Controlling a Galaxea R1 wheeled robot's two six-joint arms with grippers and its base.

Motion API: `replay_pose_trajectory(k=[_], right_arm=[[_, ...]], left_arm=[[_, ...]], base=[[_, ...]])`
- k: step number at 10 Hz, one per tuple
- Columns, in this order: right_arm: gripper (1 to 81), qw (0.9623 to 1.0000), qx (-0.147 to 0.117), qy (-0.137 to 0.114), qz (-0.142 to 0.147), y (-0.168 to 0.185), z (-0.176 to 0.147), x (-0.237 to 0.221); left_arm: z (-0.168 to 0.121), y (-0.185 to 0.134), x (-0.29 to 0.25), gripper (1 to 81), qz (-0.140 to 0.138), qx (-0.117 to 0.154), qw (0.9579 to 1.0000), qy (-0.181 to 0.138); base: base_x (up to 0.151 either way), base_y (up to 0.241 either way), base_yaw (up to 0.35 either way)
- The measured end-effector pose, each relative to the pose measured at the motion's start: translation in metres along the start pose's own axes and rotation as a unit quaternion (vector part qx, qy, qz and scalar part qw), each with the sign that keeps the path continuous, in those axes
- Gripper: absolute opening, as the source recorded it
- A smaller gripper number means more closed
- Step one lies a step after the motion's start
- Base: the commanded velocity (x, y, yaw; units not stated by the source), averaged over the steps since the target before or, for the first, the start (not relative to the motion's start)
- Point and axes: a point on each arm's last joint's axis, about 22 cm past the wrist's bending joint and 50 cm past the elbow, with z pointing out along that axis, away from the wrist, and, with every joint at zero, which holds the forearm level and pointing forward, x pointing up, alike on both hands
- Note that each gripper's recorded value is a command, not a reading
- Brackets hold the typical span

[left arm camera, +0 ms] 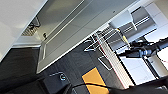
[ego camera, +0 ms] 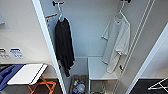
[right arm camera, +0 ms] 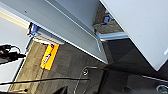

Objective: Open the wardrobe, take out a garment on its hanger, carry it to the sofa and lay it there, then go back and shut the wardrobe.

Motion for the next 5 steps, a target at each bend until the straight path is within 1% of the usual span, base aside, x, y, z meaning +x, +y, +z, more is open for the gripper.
replay_pose_trajectory(k=[1,3,5], right_arm=[[81.1,0.9998,-0.015,-0.01,0.007,0.013,0.008,-0.013],[81.1,0.9987,-0.037,-0.027,0.021,0.03,0.03,-0.04],[81.1,0.9959,-0.068,-0.047,0.036,0.051,0.046,-0.068]], left_arm=[[0.004,-0.01,-0.015,81.1,-0.007,0.012,0.9999,-0.008],[0.003,-0.046,-0.042,81.1,-0.018,0.053,0.998,-0.027],[0.011,-0.076,-0.062,81.1,-0.021,0.086,0.9952,-0.041]], base=[[0.0,0.0,0.0],[0.0,0.0,0.0],[0.0,0.0,0.0]])
